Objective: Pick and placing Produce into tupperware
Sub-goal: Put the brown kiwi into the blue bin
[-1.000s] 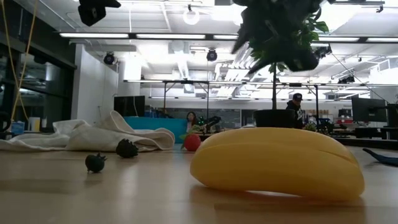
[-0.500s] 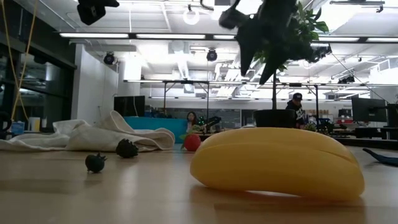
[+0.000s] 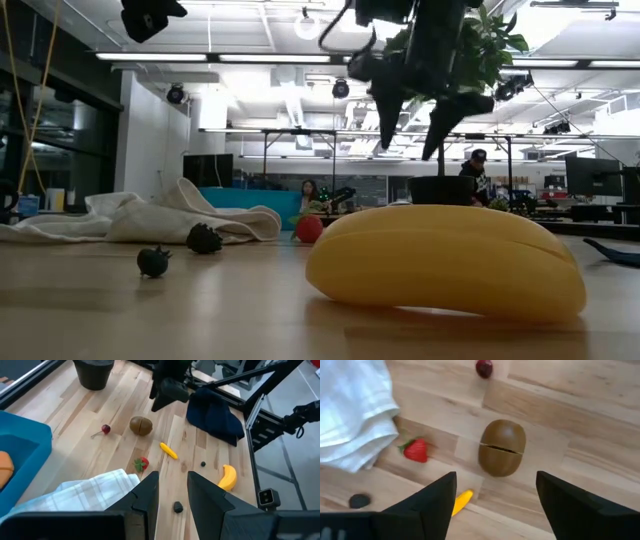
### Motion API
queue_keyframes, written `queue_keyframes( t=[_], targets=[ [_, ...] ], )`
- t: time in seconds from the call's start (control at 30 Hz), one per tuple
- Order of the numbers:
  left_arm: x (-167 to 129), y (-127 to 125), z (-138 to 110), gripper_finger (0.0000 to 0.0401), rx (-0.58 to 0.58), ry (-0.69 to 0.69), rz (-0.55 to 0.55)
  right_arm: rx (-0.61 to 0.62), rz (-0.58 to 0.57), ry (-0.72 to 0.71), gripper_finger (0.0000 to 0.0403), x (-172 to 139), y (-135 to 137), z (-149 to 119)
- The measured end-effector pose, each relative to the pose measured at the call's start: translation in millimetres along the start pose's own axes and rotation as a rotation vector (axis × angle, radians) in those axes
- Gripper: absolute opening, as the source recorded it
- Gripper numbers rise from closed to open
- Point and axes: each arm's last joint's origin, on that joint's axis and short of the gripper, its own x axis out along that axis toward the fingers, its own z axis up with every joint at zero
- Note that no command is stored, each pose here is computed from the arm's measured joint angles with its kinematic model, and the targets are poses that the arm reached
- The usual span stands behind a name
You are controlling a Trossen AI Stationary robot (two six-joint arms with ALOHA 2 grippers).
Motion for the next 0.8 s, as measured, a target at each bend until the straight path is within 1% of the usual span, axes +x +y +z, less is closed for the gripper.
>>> queue_keyframes(
  t=[0.17,0.27,0.47,0.6,0.8],
  targets=[
    [-0.1,0.2,-0.7,0.0090,-0.001,0.007,0.002,0.015,-0.039,0.063,0.0277,24.5,2.8,4.0],
    [-0.1,0.2,-0.8,0.0090,-0.001,0.008,0.002,0.011,-0.056,0.073,0.0277,37.2,5.1,4.5],
    [-0.1,0.3,-1.4,0.0090,-0.002,0.015,0.000,0.005,-0.060,0.077,0.0277,52.7,8.4,7.0],
    [-0.1,0.8,-2.9,0.0090,-0.004,0.031,0.005,0.012,-0.062,0.104,0.0277,62.6,8.3,10.8],
    [-0.3,1.7,-5.6,0.0090,-0.008,0.059,0.015,0.022,-0.081,0.108,0.0277,70.2,5.9,16.2]
  ],
)
